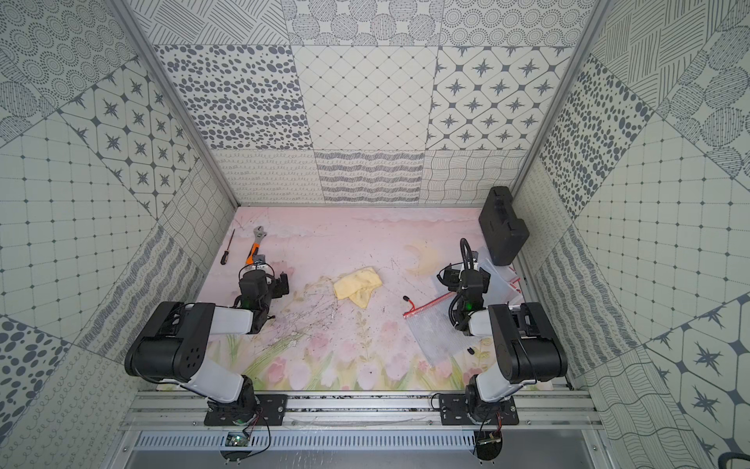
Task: Wipe the document bag
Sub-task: Reset both arms
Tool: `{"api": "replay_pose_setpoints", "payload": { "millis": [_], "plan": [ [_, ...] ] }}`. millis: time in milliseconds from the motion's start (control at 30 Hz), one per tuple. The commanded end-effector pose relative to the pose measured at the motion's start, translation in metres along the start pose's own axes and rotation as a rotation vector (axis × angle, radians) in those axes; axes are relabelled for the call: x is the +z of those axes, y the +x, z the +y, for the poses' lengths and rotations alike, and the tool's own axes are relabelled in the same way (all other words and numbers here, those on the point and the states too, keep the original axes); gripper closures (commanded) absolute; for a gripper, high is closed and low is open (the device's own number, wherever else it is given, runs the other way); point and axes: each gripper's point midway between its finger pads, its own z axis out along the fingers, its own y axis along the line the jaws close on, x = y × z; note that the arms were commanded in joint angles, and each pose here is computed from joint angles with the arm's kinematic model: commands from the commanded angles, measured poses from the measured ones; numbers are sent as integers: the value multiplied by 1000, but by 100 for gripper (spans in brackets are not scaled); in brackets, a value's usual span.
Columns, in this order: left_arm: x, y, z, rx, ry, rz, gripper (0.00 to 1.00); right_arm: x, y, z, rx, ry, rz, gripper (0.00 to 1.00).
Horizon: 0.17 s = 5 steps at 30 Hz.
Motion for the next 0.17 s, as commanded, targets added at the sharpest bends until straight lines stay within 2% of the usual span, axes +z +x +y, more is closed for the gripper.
{"api": "replay_pose_setpoints", "payload": {
  "millis": [0, 133],
  "plan": [
    [1, -22, -1, -15, 23, -85, 1, 1, -16, 3, 21, -20, -55, 2],
    [1, -22, 0, -18, 28, -83, 1, 1, -15, 4, 20, -22, -53, 2]
  ]
}}
